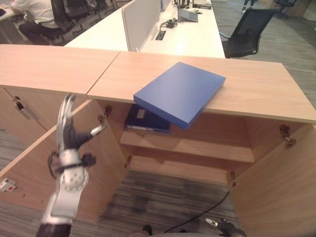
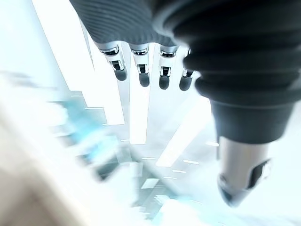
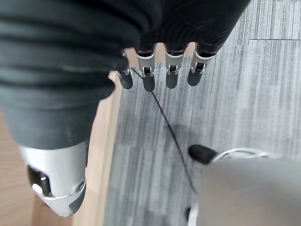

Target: Put the empty folder in the office cabinet

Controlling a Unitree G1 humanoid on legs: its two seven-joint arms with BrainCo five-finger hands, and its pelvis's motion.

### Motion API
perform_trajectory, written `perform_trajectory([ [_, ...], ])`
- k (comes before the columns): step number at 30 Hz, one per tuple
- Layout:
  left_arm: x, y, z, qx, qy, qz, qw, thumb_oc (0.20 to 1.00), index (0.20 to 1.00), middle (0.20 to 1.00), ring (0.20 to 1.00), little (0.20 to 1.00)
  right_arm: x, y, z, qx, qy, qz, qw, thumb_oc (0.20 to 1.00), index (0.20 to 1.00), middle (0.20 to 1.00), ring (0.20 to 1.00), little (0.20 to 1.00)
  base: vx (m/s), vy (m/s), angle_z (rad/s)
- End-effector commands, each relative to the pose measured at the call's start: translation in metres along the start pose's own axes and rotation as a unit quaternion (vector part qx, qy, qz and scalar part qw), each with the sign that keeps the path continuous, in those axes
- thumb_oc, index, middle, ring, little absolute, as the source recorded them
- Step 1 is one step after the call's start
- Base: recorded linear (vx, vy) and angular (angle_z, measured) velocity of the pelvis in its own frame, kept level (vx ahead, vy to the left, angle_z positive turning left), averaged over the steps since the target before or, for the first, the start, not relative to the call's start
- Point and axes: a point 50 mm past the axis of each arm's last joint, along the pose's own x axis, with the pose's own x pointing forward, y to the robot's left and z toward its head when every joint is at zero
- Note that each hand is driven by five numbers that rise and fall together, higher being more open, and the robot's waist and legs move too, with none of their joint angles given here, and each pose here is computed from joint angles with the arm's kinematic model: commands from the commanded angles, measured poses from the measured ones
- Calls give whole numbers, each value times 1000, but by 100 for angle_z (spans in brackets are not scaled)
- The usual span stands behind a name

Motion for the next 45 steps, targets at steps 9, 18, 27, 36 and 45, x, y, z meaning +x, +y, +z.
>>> perform_trajectory([
  [9,50,-38,61,137,-265,-88,950,1000,1000,1000,1000,1000,1,22,14,-44,-22,34,998,1000,1000,1000,1000,1000,17,14,-7],
  [18,53,-55,55,191,-284,-141,929,1000,1000,1000,1000,1000,1,15,6,-41,-10,27,999,1000,1000,1000,1000,1000,6,10,-6],
  [27,39,-50,41,190,-257,-173,932,1000,1000,1000,1000,1000,0,10,0,-31,-1,20,999,1000,1000,1000,1000,1000,1,0,-5],
  [36,22,-43,14,189,-192,-193,943,1000,1000,1000,1000,1000,-1,7,-10,-23,14,17,999,1000,1000,1000,1000,1000,0,0,0],
  [45,27,-63,10,194,-178,-202,944,1000,1000,1000,1000,1000,-1,6,-12,-21,17,12,1000,1000,1000,1000,1000,1000,0,0,0],
])
